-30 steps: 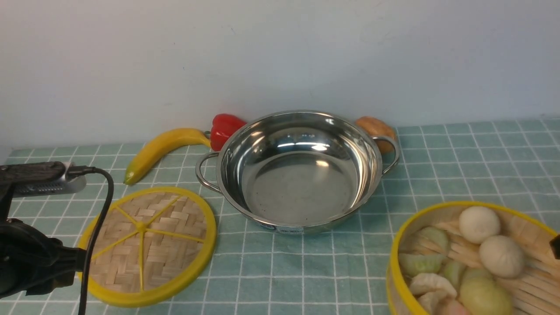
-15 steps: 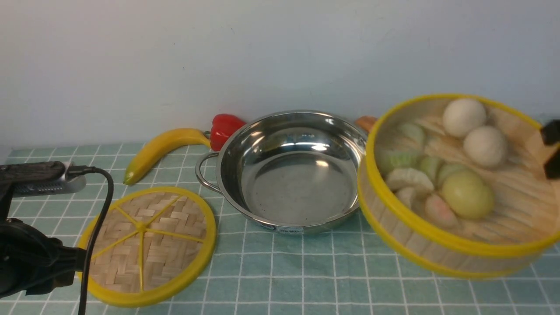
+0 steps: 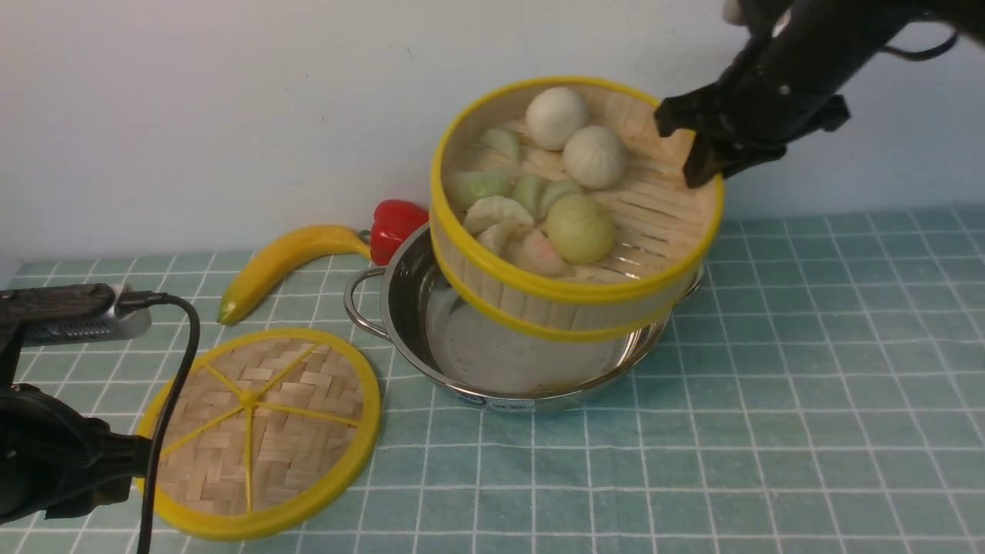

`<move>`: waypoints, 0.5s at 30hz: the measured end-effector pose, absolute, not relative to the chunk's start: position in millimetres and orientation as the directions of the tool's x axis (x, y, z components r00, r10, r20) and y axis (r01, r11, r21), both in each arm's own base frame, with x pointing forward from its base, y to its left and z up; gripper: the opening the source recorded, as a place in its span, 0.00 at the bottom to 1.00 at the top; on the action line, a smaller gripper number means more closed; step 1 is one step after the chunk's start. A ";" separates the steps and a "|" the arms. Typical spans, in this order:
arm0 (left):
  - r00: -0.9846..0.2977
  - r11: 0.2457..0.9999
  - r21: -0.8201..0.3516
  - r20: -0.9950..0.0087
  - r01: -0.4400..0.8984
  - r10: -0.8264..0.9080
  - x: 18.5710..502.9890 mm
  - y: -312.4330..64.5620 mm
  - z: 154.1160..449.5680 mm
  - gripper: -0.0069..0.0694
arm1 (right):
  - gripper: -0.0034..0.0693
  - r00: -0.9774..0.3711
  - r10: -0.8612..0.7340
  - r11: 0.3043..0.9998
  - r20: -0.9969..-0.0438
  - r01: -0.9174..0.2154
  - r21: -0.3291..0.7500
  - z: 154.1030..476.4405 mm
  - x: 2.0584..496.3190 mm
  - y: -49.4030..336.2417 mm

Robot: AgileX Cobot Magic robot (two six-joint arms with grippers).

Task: Place the steamer in the pot on the blue tablecloth, and put the lid on the steamer.
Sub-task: 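Place the bamboo steamer basket of food into the steel pot with the right gripper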

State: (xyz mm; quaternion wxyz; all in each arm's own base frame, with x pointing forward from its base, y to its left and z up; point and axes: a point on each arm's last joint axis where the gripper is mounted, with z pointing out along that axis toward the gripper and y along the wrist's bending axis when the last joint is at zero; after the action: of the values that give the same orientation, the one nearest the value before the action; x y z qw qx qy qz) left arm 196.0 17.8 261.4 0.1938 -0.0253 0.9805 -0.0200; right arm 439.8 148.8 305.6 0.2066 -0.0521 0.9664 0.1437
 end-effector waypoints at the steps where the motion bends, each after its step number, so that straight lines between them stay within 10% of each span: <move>1: -0.923 0.998 -0.049 -0.380 -0.042 -0.057 196.1 17.8 261.5 0.41 | 0.15 -0.910 -0.047 0.952 -0.411 -0.165 0.257 299.7 444.6 154.5; 15: -0.921 0.998 -0.048 -0.386 -0.042 -0.058 196.6 17.9 261.7 0.41 | 0.15 -0.931 -0.065 0.954 -0.358 -0.164 0.252 237.3 479.9 185.6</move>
State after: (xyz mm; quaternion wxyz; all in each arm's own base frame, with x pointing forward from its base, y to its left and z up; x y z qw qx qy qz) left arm 196.6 17.9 261.7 0.1973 -0.0254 0.9798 -0.0194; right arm 479.9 185.6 237.3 0.1756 -0.0589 0.9726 0.1404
